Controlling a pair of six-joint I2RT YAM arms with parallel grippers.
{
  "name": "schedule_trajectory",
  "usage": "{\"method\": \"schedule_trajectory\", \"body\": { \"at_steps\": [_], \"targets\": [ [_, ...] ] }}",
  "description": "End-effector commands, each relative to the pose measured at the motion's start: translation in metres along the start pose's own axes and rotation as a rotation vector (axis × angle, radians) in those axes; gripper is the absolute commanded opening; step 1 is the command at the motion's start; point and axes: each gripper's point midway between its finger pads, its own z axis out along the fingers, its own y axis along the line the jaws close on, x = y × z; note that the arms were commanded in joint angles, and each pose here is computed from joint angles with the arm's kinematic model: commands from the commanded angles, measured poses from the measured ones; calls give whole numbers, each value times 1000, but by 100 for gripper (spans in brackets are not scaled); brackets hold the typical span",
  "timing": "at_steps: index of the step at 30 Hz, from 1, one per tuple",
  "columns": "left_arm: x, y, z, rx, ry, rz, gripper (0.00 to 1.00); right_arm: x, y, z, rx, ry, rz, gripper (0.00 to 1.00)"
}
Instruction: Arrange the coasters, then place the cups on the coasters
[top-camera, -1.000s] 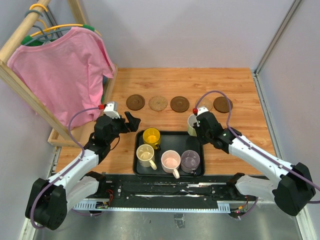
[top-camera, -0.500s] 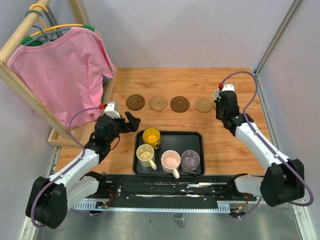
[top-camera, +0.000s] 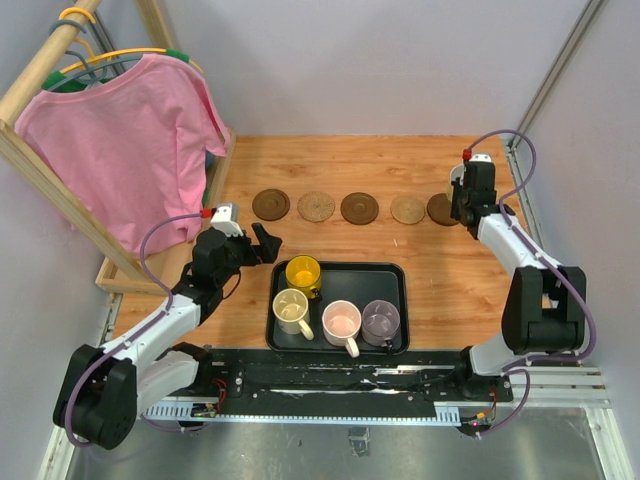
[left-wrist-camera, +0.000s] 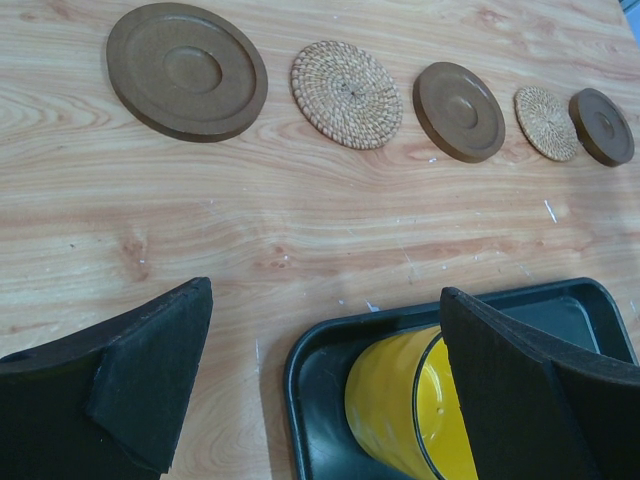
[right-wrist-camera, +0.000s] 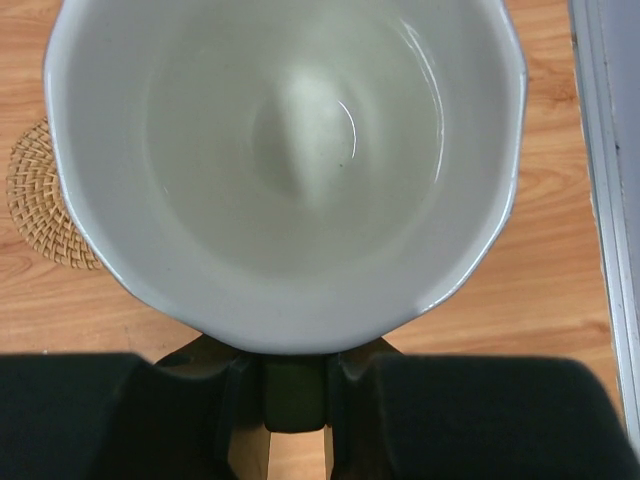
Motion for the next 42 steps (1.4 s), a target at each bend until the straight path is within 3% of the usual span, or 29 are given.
{"method": "schedule_trajectory", "body": {
  "at_steps": [1,12,42],
  "targets": [
    [-20,-7,4,12,-56,16,100,-59,-5,11,-75,-167,39,1],
    [-16,-5,10,1,-40,14,100,-48,-5,33,-142,-82,64,1],
    [-10,-5,13,7,-17,8,100,-17,17,25,-196,229,22,1]
  ]
}}
